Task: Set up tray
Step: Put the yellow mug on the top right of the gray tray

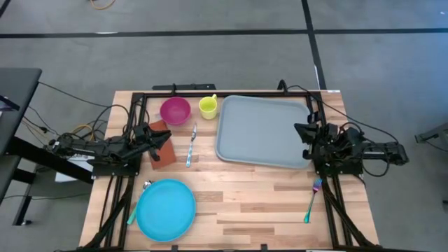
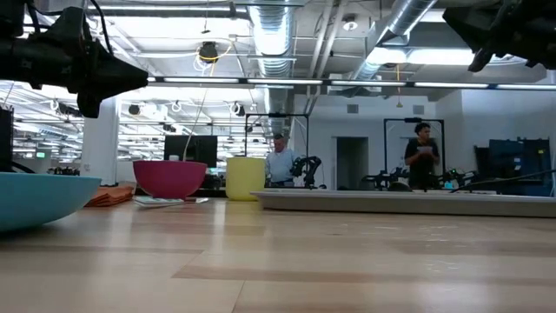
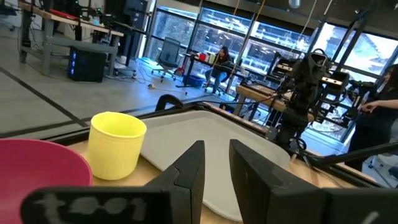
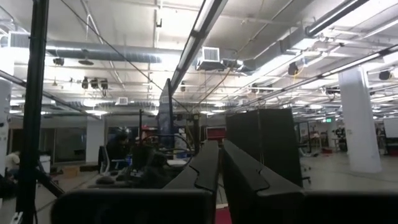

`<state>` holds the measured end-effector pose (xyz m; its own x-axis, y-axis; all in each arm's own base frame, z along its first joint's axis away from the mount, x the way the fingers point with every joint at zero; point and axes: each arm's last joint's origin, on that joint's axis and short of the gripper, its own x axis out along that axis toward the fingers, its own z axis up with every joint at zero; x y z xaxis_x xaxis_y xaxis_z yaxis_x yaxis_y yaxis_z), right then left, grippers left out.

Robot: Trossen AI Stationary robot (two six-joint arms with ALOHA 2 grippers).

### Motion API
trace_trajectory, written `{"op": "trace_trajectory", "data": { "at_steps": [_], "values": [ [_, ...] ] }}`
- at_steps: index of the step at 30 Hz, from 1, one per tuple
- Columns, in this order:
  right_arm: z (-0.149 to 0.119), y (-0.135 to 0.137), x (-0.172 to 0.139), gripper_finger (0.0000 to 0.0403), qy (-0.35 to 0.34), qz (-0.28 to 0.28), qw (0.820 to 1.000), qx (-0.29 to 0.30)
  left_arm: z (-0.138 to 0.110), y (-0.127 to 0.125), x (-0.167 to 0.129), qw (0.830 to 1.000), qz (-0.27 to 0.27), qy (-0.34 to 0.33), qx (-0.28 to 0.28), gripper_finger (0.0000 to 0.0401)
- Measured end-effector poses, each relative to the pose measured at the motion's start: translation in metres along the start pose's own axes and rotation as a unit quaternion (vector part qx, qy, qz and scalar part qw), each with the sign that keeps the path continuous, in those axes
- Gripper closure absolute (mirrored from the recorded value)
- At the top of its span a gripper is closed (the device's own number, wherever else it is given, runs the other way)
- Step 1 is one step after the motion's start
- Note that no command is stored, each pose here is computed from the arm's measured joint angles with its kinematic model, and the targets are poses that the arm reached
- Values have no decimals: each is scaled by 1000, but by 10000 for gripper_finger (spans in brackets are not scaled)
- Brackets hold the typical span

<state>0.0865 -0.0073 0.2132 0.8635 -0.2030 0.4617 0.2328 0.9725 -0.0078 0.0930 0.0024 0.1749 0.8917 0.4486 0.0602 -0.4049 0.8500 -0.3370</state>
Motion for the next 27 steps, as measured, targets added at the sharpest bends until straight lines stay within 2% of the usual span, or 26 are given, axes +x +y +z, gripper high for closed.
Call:
{"op": "trace_trajectory", "data": {
  "at_steps": [7,10,14,19,24,27],
  "values": [
    [-3,1,0,313,15,4,1000,4,0,0,0,1000,3,-1,0,340],
    [-4,1,1,287,20,3,999,26,0,1,0,1000,14,-5,0,340],
    [-4,1,3,262,22,-3,999,28,1,2,0,999,34,-12,-1,340],
    [4,-4,12,256,36,-76,995,56,4,2,0,998,47,-35,-13,340],
    [28,-1,43,269,64,-51,996,39,18,0,-2,994,53,-93,5,340],
    [36,1,76,273,119,-44,992,-7,27,-2,-3,991,39,-128,5,340]
  ]
}}
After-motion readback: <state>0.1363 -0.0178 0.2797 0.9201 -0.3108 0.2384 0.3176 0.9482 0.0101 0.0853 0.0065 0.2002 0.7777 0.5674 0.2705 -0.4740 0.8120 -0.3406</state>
